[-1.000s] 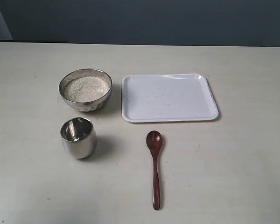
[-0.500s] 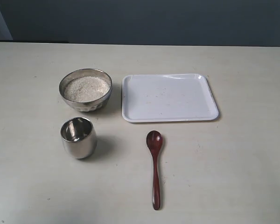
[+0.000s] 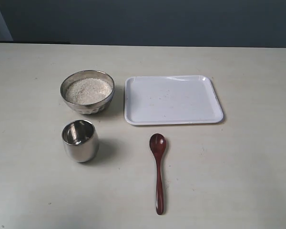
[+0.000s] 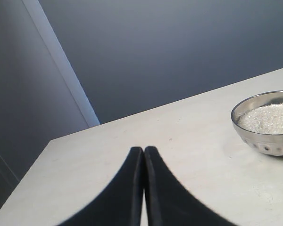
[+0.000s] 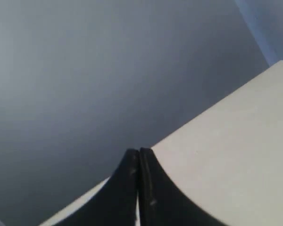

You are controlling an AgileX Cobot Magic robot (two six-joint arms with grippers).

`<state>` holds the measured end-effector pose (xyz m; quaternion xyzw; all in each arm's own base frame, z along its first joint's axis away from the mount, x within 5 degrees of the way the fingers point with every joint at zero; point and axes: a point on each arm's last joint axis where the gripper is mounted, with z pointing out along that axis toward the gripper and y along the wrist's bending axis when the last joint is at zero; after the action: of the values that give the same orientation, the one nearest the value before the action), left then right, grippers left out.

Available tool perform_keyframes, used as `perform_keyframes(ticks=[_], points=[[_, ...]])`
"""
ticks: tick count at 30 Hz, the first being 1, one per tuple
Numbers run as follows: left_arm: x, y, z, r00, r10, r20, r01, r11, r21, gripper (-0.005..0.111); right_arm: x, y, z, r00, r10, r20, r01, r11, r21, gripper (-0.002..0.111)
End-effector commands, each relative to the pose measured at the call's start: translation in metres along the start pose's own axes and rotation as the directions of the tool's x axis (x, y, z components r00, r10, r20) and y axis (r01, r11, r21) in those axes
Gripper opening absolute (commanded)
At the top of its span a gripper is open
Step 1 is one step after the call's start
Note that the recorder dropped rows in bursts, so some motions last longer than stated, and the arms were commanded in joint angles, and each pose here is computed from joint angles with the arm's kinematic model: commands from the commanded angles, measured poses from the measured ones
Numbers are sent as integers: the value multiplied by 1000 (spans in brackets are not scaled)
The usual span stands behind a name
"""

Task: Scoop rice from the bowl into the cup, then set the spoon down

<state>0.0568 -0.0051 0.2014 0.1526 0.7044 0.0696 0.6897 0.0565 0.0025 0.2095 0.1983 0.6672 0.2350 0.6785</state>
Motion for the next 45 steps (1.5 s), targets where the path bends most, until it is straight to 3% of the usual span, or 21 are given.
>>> perform_keyframes(ticks=[1, 5, 13, 17, 26, 28, 29, 30, 32, 33, 35, 37, 38, 40, 41, 42, 43, 44, 45], points=[[-1, 0, -1, 1000, -10, 12, 10, 1000, 3, 0, -9, 6, -1, 994, 29, 104, -21, 996, -81, -1], [-1, 0, -1, 1000, -10, 12, 10, 1000, 3, 0, -9, 6, -1, 994, 24, 106, -15, 997, -82, -1], [-1, 0, -1, 1000, -10, 12, 10, 1000, 3, 0, 9, -6, -1, 996, 21, -87, -16, 998, 60, -1], [-1, 0, -1, 1000, -10, 12, 10, 1000, 3, 0, 1, 0, 0, 1000, 14, 5, -14, 1000, -8, -1], [-1, 0, -1, 1000, -10, 12, 10, 1000, 3, 0, -1, 1, 0, 1000, 7, 21, -7, 1000, -19, -1], [-1, 0, -1, 1000, -10, 12, 10, 1000, 3, 0, -3, 2, 0, 998, 57, 41, -55, 998, -38, -1], [-1, 0, -1, 1000, -10, 12, 10, 1000, 3, 0, -6, 4, -1, 970, 237, 59, -233, 970, -71, -1], [-1, 0, -1, 1000, -10, 12, 10, 1000, 3, 0, -8, 5, -1, 956, 284, 73, -278, 957, -89, -1], [-1, 0, -1, 1000, -10, 12, 10, 1000, 3, 0, -22, 16, -4, 982, 134, 136, -115, 983, -141, -1], [-1, 0, -1, 1000, -10, 12, 10, 1000, 3, 0, -46, 35, -8, 988, -48, 145, 67, 989, -129, -1], [-1, 0, -1, 1000, -10, 12, 10, 1000, 3, 0, -88, 63, 0, 971, -223, 81, 228, 972, -52, -1], [-1, 0, -1, 1000, -10, 12, 10, 1000, 3, 0, -136, 96, 26, 925, -378, -48, 379, 925, 20, -1], [-1, 0, -1, 1000, -10, 12, 10, 1000, 3, 0, -153, 108, 45, 891, -417, -180, 431, 901, 48, -1], [-1, 0, -1, 1000, -10, 12, 10, 1000, 3, 0, -174, 132, 92, 756, -472, -454, 530, 848, 3, -1], [-1, 0, -1, 1000, -10, 12, 10, 1000, 3, 0, -175, 145, 127, 636, -472, -611, 536, 839, -91, -1], [-1, 0, -1, 1000, -10, 12, 10, 1000, 3, 0, -171, 151, 146, 569, -465, -679, 512, 846, -151, -1], [-1, 0, -1, 1000, -10, 12, 10, 1000, 3, 0, -156, 158, 181, 445, -446, -776, 474, 853, -218, -1], [-1, 0, -1, 1000, -10, 12, 10, 1000, 3, 0, -146, 159, 198, 400, -441, -803, 470, 851, -234, -1], [-1, 0, -1, 1000, -10, 12, 10, 1000, 3, 0, -118, 158, 225, 310, -441, -842, 488, 834, -258, -1]])
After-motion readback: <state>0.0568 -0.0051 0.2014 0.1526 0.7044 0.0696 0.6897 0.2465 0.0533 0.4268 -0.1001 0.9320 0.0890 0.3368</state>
